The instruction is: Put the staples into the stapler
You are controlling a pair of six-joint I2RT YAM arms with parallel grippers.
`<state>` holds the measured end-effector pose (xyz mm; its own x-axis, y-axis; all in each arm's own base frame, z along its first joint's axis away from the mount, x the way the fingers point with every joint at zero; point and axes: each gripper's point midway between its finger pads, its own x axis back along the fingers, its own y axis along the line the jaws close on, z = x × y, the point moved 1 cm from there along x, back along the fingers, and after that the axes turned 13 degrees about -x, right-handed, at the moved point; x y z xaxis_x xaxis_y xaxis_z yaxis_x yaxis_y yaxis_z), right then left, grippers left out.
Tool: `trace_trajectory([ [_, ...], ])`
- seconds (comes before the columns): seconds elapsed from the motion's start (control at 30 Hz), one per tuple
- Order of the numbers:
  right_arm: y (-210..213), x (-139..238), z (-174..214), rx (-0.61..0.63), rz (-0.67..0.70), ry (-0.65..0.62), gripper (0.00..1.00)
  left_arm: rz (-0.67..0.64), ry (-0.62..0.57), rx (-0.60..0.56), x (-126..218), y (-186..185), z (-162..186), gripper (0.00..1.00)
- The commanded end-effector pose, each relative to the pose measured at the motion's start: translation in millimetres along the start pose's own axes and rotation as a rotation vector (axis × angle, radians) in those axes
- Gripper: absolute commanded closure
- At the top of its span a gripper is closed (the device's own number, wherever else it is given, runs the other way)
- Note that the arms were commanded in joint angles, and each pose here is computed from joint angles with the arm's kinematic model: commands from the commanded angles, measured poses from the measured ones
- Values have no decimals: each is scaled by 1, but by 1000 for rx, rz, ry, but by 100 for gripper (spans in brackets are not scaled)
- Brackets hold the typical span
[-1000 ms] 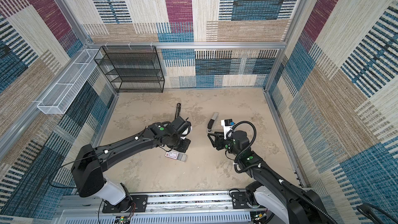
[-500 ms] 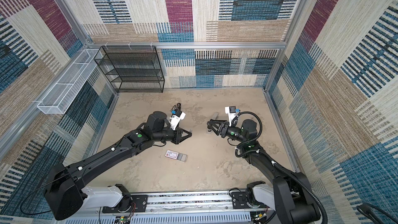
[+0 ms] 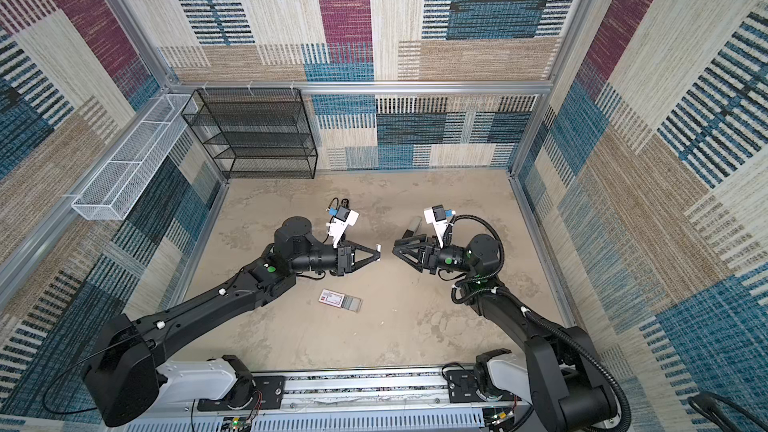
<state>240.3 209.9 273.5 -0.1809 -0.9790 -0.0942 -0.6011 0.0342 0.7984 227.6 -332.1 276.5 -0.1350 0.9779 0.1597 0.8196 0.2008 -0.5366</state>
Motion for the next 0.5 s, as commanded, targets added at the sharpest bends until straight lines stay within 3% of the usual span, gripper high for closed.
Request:
trace_trajectory([
  [0.0,15,-3,-1,38,-56,29,40,88,-17,-11,-1,-16,-6,100],
  [0.2,25,-9,-3,32,-100,60,36,136,2,-11,-4,-24,-4,100],
  [0.47,33,-19,1,38,-144,117,41,164,4,-11,-5,-29,-4,100],
])
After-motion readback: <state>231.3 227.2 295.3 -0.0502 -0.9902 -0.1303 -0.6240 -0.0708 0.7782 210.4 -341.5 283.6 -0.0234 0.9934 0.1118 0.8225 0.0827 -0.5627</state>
